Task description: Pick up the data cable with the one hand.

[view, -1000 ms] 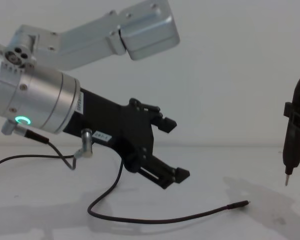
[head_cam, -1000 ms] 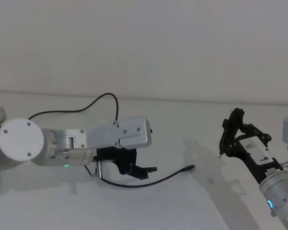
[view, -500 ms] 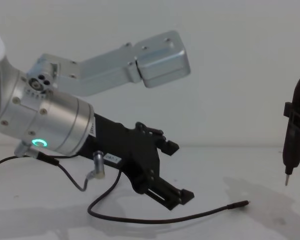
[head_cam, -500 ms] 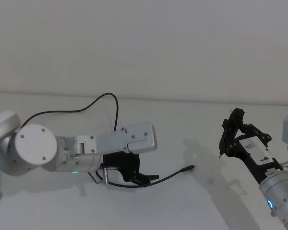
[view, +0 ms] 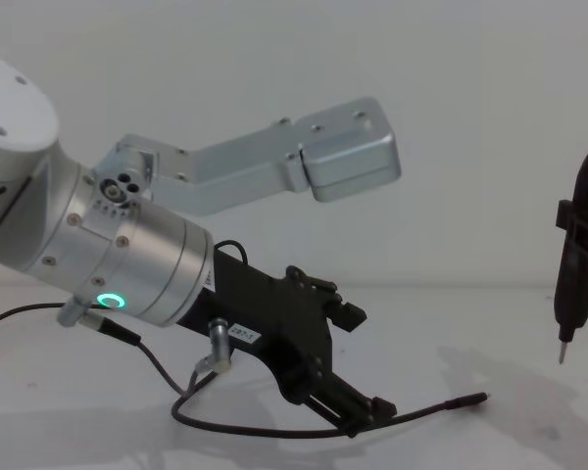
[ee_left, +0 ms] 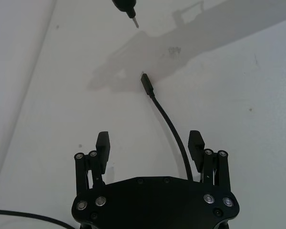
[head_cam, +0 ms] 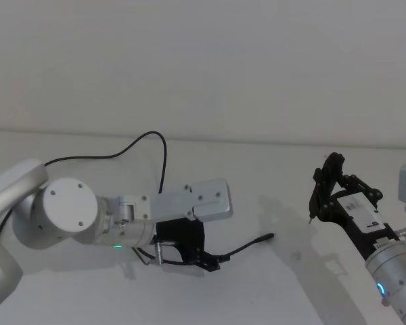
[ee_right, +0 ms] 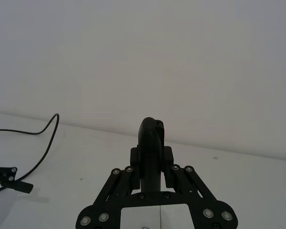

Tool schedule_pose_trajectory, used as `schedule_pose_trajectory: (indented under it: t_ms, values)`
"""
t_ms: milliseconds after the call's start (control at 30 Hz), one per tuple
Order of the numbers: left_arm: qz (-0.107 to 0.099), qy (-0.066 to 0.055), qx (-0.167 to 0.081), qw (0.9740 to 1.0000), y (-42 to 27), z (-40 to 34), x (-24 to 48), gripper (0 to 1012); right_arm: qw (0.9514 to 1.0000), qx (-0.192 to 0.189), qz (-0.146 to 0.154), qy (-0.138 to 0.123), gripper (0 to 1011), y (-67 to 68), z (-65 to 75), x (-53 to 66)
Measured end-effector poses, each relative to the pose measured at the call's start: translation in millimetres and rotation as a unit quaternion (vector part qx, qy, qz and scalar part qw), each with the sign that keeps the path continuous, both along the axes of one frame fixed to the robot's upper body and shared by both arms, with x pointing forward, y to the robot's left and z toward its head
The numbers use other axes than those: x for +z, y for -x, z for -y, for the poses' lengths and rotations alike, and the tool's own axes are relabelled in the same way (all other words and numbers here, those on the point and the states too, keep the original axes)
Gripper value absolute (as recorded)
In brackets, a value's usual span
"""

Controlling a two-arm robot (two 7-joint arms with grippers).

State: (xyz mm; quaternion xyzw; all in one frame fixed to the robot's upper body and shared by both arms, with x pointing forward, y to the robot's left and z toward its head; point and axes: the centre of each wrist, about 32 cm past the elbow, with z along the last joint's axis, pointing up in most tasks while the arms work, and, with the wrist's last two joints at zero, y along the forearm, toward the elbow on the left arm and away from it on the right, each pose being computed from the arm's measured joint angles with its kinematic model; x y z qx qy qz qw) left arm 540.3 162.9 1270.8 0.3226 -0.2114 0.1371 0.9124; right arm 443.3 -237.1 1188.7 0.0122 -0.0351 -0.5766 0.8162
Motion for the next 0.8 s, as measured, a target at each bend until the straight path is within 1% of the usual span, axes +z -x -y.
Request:
schedule_pose_trajectory:
  t_ms: [233, 567, 800]
  values:
    - [-0.006, -0.007, 0.001, 1.0, -2.9, 5.7, -2.0, 1001, 1.0, 0.0, 0.0, 0.0, 268, 0.0, 0.0, 0.0]
    - [-0.016, -0.02, 0.013, 0.9996, -7.2, 13.5, -5.3, 1001, 1.0, 0.0, 0.0, 0.0, 268, 0.0, 0.0, 0.0]
    - [-0.022, -0.026, 0.02, 0.9992, -8.8, 18.0, -6.5, 1001, 1.0, 0.0, 0.0, 0.0, 268, 0.0, 0.0, 0.0]
